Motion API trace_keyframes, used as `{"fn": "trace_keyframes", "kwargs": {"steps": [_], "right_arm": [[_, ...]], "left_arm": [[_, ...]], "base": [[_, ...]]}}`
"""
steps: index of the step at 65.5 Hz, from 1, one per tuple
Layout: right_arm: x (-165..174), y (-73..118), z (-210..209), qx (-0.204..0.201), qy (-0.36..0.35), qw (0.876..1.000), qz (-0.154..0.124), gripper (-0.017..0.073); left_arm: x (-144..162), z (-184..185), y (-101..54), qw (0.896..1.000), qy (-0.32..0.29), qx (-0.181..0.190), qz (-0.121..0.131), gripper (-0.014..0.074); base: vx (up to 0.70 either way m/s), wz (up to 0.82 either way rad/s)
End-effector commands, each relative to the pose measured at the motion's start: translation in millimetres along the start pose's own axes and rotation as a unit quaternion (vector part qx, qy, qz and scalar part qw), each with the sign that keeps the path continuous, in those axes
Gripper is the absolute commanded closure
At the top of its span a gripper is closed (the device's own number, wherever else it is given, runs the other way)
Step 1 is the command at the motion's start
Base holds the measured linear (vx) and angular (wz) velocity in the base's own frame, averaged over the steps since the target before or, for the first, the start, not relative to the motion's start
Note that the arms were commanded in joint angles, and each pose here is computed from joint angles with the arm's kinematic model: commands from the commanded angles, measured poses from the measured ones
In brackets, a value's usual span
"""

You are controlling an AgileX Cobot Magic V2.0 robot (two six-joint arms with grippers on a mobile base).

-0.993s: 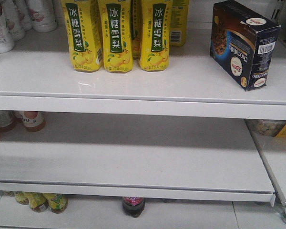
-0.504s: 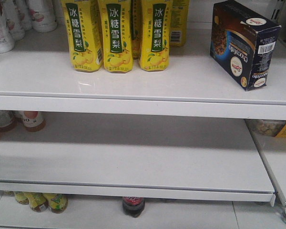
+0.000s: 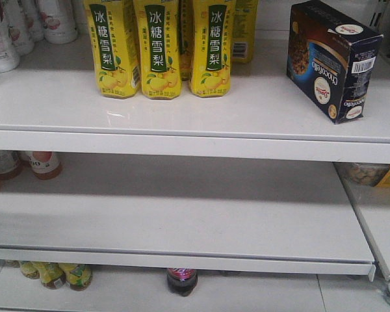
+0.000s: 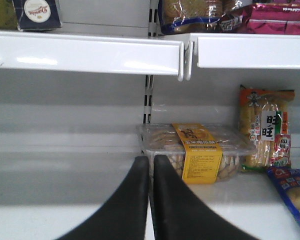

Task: Left arm holds basket, right arm returns cookies

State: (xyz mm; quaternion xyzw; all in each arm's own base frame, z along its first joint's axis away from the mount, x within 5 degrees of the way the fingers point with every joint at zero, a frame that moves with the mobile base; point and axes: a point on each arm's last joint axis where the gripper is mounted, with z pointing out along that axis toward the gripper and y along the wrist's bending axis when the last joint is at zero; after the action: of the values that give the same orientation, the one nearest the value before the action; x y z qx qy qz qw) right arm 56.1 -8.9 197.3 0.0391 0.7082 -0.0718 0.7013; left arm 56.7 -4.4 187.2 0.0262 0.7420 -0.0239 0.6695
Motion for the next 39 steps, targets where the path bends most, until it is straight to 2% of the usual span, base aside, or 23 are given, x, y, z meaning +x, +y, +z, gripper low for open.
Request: {"fn": "trace_keyframes", "kwargs": {"steps": [1, 23, 39], "right_arm": [[2.7, -0.2, -0.2, 0.004, -0.014, 1.000, -0.006, 0.0565], [2.8, 0.0, -0.2, 0.002, -0.014, 1.000, 0.018, 0.0565], [2.8, 0.0, -0.2, 0.002, -0.013, 1.000, 0.018, 0.0565]], "left_arm": [[-20.1, -4.4, 0.8, 0.997, -0.074, -0.006, 0.016, 0.0594], [-20.1, -4.4, 0.8, 0.997, -0.074, -0.006, 0.016, 0.0594], [-20.1, -4.4, 0.8, 0.997, -0.074, -0.006, 0.016, 0.0594]], "base": [[0.00, 0.00], [0.00, 0.00], [0.00, 0.00]]}}
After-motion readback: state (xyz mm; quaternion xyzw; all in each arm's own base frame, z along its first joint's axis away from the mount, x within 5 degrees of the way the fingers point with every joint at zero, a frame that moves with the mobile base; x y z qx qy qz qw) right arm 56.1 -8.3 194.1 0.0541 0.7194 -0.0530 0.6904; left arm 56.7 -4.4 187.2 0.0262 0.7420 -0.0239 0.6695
